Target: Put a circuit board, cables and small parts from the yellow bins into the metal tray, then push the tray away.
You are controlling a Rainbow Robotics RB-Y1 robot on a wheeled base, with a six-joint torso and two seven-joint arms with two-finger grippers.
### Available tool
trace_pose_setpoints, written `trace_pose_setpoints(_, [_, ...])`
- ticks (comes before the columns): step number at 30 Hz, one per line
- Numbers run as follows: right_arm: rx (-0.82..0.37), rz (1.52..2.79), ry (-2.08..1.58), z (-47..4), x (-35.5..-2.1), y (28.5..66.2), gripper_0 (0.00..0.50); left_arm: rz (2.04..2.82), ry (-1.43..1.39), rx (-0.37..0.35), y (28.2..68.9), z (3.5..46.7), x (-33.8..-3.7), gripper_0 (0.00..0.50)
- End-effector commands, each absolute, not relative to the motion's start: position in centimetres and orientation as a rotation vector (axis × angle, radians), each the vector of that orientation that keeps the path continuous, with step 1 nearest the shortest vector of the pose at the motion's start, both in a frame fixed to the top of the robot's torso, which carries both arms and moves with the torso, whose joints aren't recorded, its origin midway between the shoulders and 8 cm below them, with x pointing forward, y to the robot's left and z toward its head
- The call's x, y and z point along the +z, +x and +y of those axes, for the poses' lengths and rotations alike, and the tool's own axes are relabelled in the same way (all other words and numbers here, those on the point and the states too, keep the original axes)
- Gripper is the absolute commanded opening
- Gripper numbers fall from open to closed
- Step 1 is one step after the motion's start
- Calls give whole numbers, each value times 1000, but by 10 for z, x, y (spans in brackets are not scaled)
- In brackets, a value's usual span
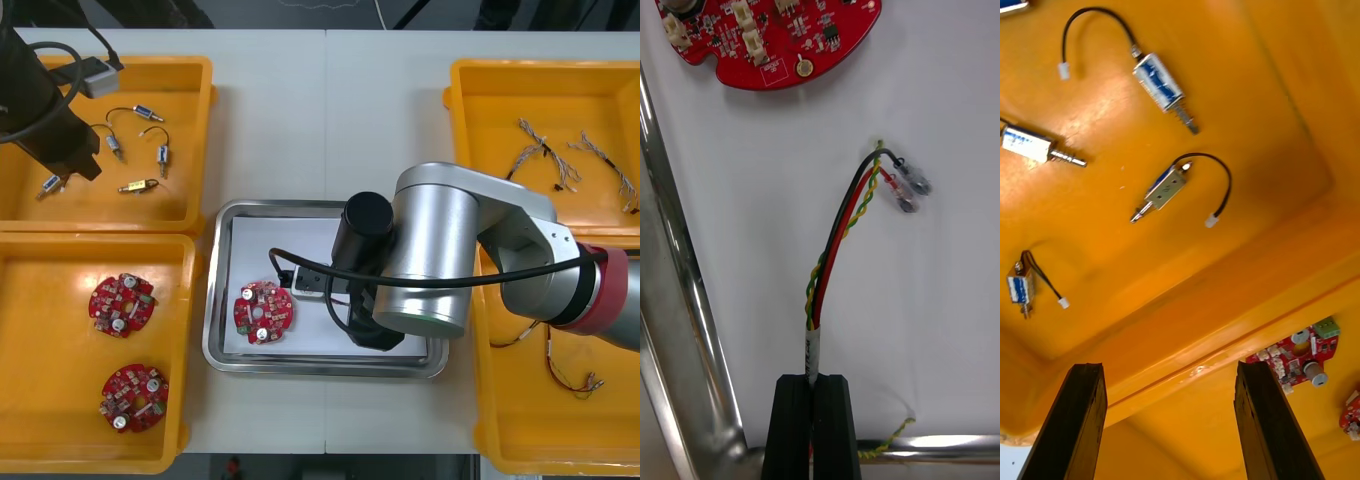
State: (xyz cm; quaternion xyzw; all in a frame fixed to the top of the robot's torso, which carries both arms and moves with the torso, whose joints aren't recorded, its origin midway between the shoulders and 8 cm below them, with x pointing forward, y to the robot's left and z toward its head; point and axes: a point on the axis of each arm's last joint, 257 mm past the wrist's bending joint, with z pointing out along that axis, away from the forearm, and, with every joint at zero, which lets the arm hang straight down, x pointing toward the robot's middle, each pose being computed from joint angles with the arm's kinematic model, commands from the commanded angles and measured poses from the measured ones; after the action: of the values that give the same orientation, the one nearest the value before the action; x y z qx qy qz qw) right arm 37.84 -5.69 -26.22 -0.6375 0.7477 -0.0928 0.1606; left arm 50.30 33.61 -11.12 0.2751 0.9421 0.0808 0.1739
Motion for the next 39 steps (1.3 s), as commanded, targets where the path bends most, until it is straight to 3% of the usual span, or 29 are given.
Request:
trace_pose_setpoints(1, [-265,2097,-1863,-48,-275,382,0,2609,866,330,516,366,-73,500])
trace_pose_setpoints(12, [-260,2122,-1898,-55,-294,376,0,2622,916,344,533,397,-87,500])
trace_pose_setpoints(14, [-260,2126,-1900,-56,-296,375,45,2613,922,352,537,401,-90,500])
trace_pose_setpoints(15, [-259,2125,-1899,-56,-297,375,88,2608,927,360,539,405,-92,500])
trace_pose_setpoints(16, [-259,2128,-1899,-56,-298,374,187,2605,937,366,541,408,-94,500])
trace_pose_setpoints(17, [-257,2127,-1901,-56,-298,374,244,2600,941,371,542,409,-94,500])
trace_pose_setpoints(19, [-249,2131,-1900,-55,-298,372,490,2588,956,382,547,415,-96,500])
trace_pose_setpoints(28, [-206,2147,-1860,-51,-286,378,500,2581,941,372,558,427,-109,500])
trace_pose_setpoints(34, [-112,2168,-1779,-40,-251,386,500,2573,960,382,564,430,-122,500])
trace_pose_setpoints(39, [-121,2198,-1744,-50,-220,389,500,2565,968,412,570,434,-131,500])
